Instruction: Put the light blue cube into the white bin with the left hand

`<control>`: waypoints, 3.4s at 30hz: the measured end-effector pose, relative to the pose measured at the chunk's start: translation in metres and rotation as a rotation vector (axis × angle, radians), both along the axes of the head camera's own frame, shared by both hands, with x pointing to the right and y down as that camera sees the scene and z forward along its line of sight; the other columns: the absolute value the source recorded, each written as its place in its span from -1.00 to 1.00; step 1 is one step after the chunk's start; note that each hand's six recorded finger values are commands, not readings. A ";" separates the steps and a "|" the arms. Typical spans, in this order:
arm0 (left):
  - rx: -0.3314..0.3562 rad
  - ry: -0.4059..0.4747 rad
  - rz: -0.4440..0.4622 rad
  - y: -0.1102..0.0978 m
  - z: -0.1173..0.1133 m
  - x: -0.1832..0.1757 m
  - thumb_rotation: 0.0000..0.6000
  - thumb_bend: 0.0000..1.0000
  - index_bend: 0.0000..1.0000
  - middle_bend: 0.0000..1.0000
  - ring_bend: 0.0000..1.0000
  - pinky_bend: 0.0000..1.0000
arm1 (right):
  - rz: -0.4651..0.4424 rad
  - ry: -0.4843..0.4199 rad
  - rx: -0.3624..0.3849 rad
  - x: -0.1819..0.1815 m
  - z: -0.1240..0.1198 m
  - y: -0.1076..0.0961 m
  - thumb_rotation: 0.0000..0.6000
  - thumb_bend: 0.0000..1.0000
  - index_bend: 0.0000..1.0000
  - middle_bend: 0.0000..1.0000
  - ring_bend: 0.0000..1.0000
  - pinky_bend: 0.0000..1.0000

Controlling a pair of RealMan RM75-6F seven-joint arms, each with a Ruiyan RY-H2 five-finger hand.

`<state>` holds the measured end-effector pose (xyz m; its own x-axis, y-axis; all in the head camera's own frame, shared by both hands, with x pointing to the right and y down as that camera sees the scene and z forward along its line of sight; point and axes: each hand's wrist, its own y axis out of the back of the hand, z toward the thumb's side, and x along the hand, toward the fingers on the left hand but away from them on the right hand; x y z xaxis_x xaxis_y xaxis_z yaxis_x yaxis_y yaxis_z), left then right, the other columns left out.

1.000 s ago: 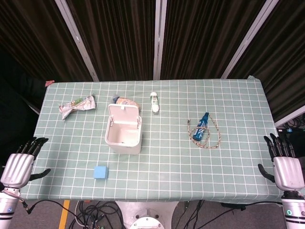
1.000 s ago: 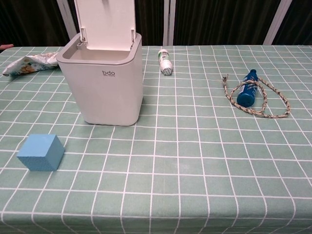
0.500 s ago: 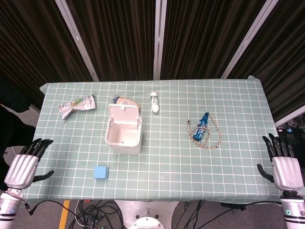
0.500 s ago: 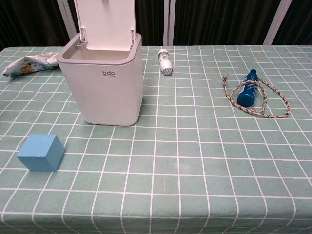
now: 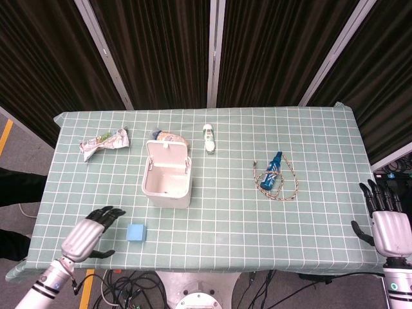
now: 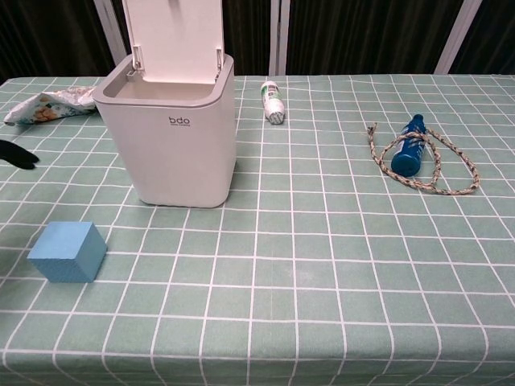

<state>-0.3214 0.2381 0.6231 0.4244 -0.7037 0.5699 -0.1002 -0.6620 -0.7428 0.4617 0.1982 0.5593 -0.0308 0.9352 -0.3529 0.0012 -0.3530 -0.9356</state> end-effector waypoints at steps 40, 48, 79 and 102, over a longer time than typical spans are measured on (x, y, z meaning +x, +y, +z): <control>0.067 0.021 0.043 -0.013 0.047 0.055 1.00 -0.39 0.04 0.11 0.00 0.28 | 0.036 -0.003 -0.006 0.016 0.003 0.002 1.00 -0.60 -1.00 -1.00 -1.00 -1.00; 0.127 0.018 -0.017 -0.028 0.008 0.032 1.00 -0.39 0.05 0.12 0.01 0.29 | 0.032 -0.004 -0.010 0.014 0.005 0.001 1.00 -0.59 -1.00 -1.00 -1.00 -1.00; 0.328 0.240 0.074 -0.174 -0.058 0.148 1.00 -0.65 -0.77 -0.68 -0.57 -0.11 | 0.075 0.013 -0.022 0.025 0.011 0.000 1.00 -0.57 -1.00 -1.00 -1.00 -1.00; 0.333 -0.175 -0.173 -0.072 -0.074 -0.055 1.00 -0.86 -0.85 -0.79 -0.83 -0.56 | 0.025 0.000 -0.006 0.010 0.008 0.002 1.00 -0.57 -1.00 -1.00 -1.00 -1.00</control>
